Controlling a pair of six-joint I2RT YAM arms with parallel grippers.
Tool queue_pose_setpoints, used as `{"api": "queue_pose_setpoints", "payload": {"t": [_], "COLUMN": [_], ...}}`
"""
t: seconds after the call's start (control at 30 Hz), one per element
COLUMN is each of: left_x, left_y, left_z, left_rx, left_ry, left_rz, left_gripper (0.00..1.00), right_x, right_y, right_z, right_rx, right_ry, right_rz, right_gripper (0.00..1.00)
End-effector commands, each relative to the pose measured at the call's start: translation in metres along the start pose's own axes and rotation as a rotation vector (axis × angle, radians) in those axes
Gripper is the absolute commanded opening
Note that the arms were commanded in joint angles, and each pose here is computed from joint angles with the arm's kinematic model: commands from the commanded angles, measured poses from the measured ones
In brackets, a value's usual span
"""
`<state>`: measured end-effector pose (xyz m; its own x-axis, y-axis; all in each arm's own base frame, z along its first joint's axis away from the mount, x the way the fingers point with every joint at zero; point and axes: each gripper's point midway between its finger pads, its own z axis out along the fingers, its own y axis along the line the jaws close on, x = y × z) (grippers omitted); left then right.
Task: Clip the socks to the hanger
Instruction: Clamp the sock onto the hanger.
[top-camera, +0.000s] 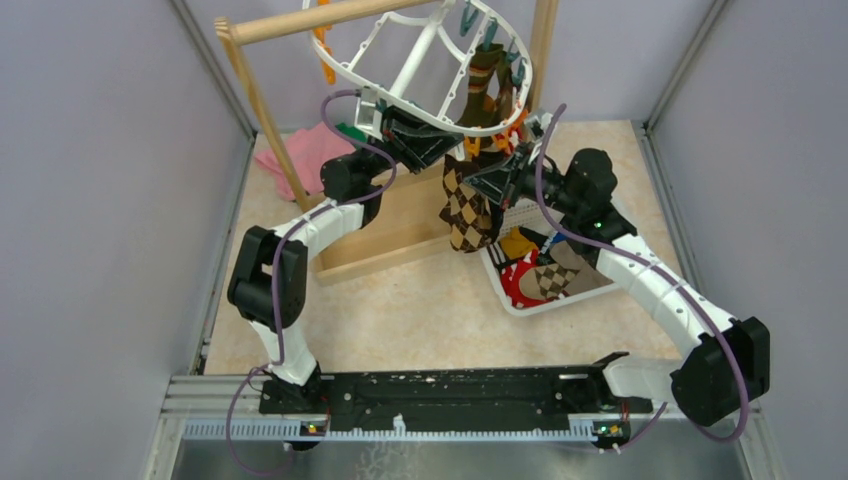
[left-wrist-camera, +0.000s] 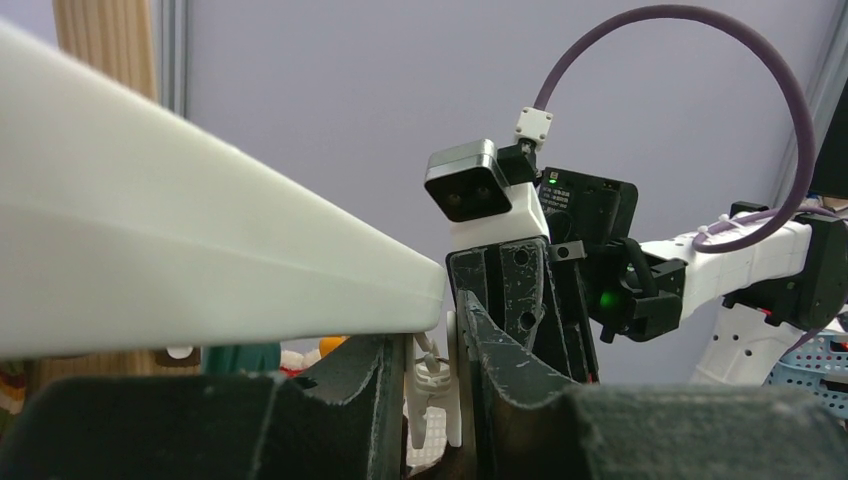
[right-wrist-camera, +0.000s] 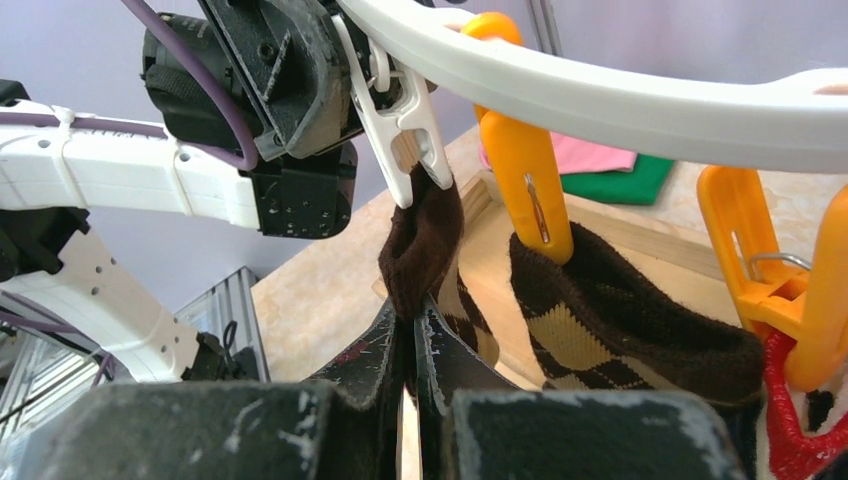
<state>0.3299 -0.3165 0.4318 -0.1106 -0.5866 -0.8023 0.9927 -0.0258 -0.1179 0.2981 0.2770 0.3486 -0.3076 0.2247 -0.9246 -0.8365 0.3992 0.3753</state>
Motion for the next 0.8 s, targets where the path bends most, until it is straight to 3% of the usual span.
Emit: {"api": "queue_pose_setpoints", "payload": {"t": [0.0, 0.77], "left_x": [-0.008, -0.004], "left_y": [-0.019, -0.019], "left_z": [0.004, 0.003], "left_rx": [0.097, 0.115], "left_ry": [-0.034, -0.028], "left_rz": [0.008, 0.002], "left_gripper": [0.22, 0.23], "right_x": [-0.043, -0.065], "right_y": [0.019, 0.024], "right_z": [0.004, 0.004], "right_rx": [-0.041, -0.037], "right_ry": [-0.106, -0.165], "right_rz": [-0.063, -0.084], "right_gripper": [0.0, 0.0]}}
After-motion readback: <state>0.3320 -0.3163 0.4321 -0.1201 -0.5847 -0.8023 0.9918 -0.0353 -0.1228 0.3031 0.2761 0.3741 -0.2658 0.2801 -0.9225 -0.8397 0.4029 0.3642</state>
